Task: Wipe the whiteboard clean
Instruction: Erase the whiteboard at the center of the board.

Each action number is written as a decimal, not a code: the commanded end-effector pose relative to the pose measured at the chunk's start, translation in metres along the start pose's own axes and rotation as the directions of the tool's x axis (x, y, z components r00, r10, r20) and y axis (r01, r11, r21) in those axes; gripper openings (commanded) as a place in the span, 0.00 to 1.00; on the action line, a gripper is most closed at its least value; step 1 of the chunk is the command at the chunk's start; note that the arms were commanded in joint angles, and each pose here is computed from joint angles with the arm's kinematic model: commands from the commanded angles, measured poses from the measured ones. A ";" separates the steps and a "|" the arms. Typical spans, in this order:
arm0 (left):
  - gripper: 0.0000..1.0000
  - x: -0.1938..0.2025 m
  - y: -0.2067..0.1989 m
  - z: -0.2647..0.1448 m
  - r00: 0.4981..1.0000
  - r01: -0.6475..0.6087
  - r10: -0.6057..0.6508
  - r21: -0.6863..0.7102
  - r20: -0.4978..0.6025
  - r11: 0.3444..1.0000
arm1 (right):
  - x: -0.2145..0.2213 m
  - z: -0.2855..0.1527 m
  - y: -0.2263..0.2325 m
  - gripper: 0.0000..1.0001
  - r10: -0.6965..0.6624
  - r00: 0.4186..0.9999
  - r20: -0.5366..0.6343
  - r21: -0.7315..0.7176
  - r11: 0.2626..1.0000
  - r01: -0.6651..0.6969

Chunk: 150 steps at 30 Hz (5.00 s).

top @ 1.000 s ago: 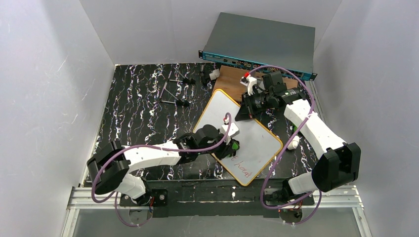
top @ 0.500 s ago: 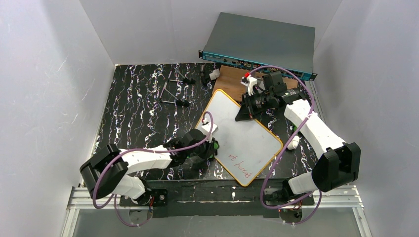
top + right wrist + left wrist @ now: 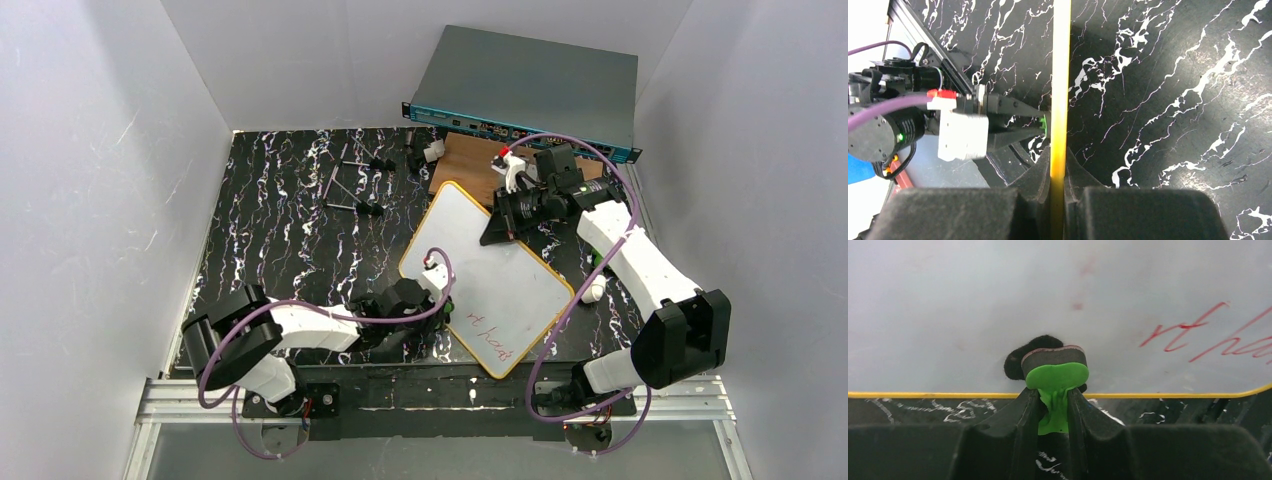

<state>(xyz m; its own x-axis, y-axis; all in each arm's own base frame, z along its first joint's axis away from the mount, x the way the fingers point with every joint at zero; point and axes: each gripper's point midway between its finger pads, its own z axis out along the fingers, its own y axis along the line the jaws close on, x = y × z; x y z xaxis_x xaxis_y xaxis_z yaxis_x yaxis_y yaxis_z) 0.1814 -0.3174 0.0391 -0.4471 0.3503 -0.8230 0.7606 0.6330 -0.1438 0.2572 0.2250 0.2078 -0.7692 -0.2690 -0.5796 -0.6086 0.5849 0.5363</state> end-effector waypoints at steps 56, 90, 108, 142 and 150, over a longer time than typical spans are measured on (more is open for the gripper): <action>0.00 -0.060 -0.159 0.017 0.943 -0.311 0.250 0.312 0.220 0.898 | -0.029 -0.002 0.019 0.01 -0.142 0.985 0.093 -0.074 0.986 0.149; 0.00 -0.068 -0.005 -0.014 0.968 -0.116 0.117 -0.016 0.223 0.993 | -0.087 0.025 0.014 0.01 -0.256 0.966 -0.022 -0.114 0.961 0.252; 0.00 -0.067 -0.118 0.062 0.946 -0.286 0.251 0.168 0.206 0.943 | -0.082 0.026 0.021 0.01 -0.232 0.973 -0.020 -0.136 0.964 0.227; 0.00 -0.096 -0.066 0.046 0.955 -0.136 0.133 -0.009 0.266 0.991 | -0.067 0.035 0.022 0.01 -0.174 0.984 -0.032 -0.145 0.975 0.168; 0.00 -0.116 -0.114 0.053 0.947 -0.250 0.224 0.088 0.232 0.964 | -0.065 0.036 0.023 0.01 -0.172 0.985 -0.034 -0.148 0.975 0.165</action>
<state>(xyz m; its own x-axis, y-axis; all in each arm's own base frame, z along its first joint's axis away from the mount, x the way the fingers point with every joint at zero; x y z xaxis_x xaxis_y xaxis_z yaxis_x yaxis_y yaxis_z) 0.1842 -0.4203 0.0798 -0.2085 0.3876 -0.8979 0.8241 0.5641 0.0522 0.3198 0.2563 0.2228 -0.6892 -0.3975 -0.6058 -0.7100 0.5374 0.4551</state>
